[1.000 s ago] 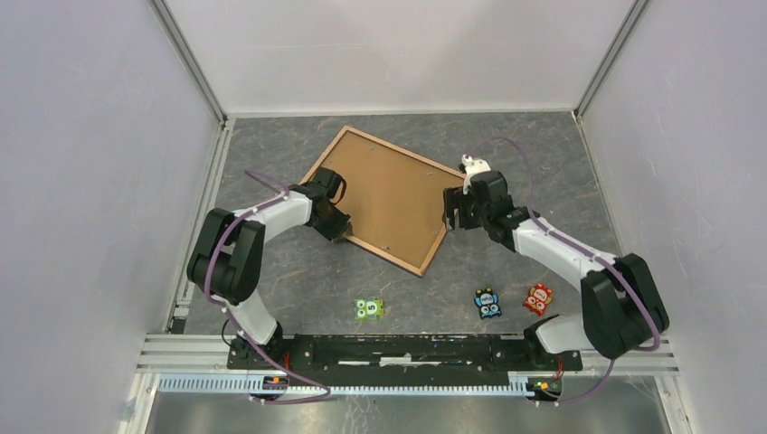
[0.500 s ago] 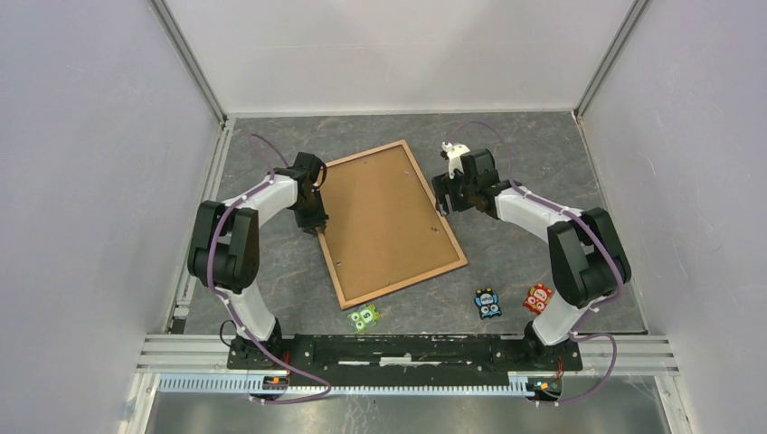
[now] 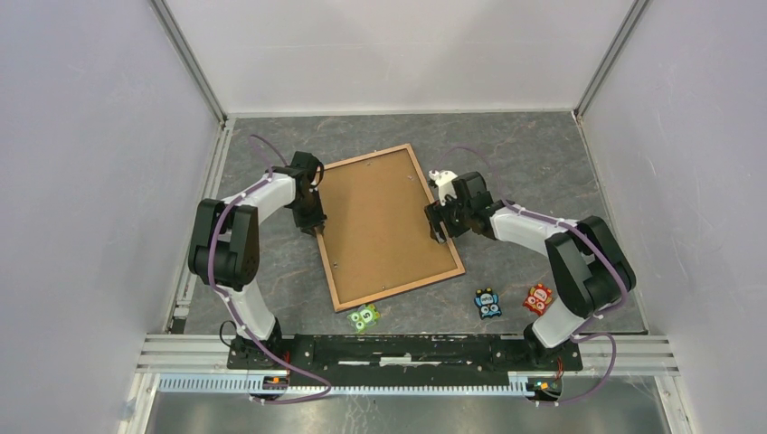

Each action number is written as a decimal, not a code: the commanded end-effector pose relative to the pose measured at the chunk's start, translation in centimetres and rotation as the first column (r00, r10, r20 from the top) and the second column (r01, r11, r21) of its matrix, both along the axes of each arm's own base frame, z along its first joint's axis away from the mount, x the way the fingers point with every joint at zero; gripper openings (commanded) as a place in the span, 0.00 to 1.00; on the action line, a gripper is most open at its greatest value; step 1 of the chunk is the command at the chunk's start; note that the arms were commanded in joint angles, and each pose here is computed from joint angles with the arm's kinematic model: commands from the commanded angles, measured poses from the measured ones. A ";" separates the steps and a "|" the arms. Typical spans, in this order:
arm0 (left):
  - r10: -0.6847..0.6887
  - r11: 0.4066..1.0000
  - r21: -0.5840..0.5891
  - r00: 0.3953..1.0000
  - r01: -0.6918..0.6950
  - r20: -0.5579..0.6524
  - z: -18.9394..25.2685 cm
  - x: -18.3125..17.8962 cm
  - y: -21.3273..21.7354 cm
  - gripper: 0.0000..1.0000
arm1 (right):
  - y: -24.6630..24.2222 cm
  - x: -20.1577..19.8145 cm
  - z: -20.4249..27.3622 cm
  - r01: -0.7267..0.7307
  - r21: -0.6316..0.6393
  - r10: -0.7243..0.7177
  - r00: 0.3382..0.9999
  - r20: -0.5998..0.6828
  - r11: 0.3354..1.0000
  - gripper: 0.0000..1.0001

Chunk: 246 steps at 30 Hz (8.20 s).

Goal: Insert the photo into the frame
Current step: Install the photo frame at the center of the board, then adjust the photo frame at the center of the board.

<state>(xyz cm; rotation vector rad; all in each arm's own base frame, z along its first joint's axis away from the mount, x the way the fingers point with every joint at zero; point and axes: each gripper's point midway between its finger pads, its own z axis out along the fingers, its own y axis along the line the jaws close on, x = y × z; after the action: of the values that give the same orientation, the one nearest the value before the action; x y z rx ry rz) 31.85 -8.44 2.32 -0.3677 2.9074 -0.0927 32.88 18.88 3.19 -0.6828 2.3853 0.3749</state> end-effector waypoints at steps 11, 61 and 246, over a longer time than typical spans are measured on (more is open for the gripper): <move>-0.013 1.000 -0.004 0.999 0.013 0.030 0.1 1.4 0.2 0.02 | 0.7 0.8 0.0 0.047 -0.073 -0.041 0.996 0.083 0.996 0.66; 0.022 0.997 -0.076 1.000 -0.020 0.023 0.2 1.4 -0.5 0.02 | 1.1 -1.9 -0.4 0.278 -0.154 -0.276 0.960 0.032 0.948 0.48; 0.372 0.904 -0.211 0.927 -0.372 -0.043 -3.4 -8.5 -6.2 0.22 | 0.9 -0.3 5.7 0.625 0.349 -0.700 0.698 0.151 0.698 0.75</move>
<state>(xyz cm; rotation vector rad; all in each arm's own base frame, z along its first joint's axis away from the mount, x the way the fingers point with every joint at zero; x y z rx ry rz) 23.59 -17.00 1.50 -1.0841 2.7174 -0.5837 29.31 21.27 5.03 0.4739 2.1933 0.3531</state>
